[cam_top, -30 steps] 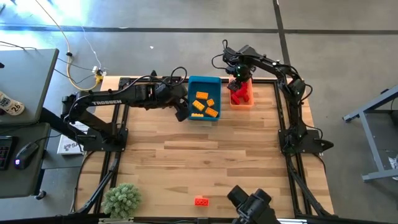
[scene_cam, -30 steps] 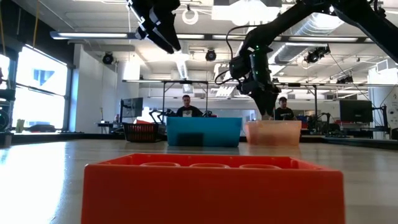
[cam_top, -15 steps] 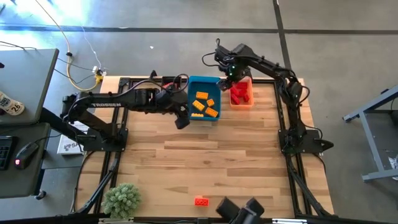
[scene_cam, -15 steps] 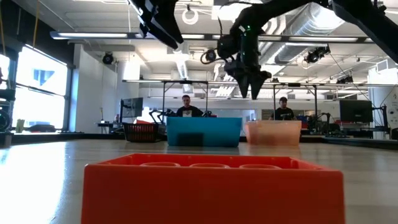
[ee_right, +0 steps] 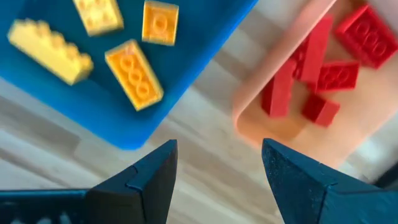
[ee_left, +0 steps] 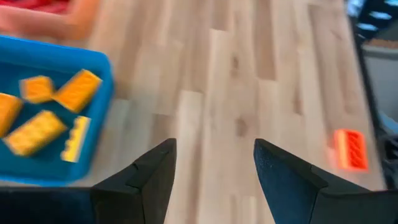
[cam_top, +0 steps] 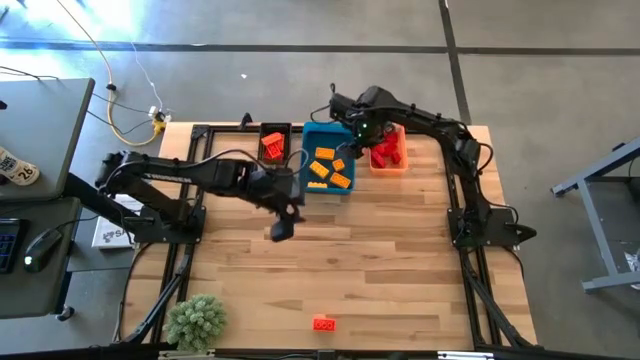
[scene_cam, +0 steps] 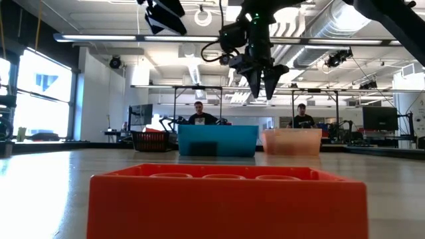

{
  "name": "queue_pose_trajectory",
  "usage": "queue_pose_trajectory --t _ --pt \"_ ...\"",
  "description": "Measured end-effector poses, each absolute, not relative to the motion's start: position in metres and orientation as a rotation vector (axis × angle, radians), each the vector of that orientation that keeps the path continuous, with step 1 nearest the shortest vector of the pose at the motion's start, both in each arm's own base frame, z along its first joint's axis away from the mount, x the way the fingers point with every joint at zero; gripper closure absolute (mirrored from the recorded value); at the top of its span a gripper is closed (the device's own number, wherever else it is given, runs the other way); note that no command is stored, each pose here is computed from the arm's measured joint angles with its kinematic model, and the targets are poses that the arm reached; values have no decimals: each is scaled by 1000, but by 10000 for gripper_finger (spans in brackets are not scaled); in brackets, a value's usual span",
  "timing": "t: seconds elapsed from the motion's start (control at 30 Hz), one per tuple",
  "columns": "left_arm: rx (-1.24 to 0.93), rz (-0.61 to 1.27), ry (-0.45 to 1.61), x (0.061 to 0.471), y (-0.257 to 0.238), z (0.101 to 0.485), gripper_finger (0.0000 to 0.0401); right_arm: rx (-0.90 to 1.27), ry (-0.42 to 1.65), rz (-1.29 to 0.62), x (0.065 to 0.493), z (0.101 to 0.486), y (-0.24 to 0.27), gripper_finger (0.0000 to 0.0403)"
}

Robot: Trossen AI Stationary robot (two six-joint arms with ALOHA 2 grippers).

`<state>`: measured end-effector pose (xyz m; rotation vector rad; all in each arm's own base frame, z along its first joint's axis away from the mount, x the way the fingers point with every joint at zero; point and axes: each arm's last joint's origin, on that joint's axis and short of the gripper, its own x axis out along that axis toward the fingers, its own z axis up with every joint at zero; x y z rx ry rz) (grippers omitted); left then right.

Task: Sort & place blocks by color
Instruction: Put the orange game piece into the black bin

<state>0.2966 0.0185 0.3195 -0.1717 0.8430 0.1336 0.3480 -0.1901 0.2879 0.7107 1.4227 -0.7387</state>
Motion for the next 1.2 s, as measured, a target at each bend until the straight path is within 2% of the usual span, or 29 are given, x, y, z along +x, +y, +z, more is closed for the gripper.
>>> queue_pose_trajectory --t 0.17,0.53,0.7,1.0,1.2 --pt "-166 57 868 296 -2 318 198 648 1503 -760 354 288 -163 181" --pt "-191 -27 896 298 -42 313 198 497 1483 -722 369 298 -110 181" --pt "-207 -43 901 307 -65 302 198 506 1469 -730 373 299 -95 181" --pt "-149 72 912 316 -102 278 198 518 1451 -752 375 300 -83 181" --pt "-119 49 964 315 -121 265 198 629 1465 -701 377 300 -75 181"
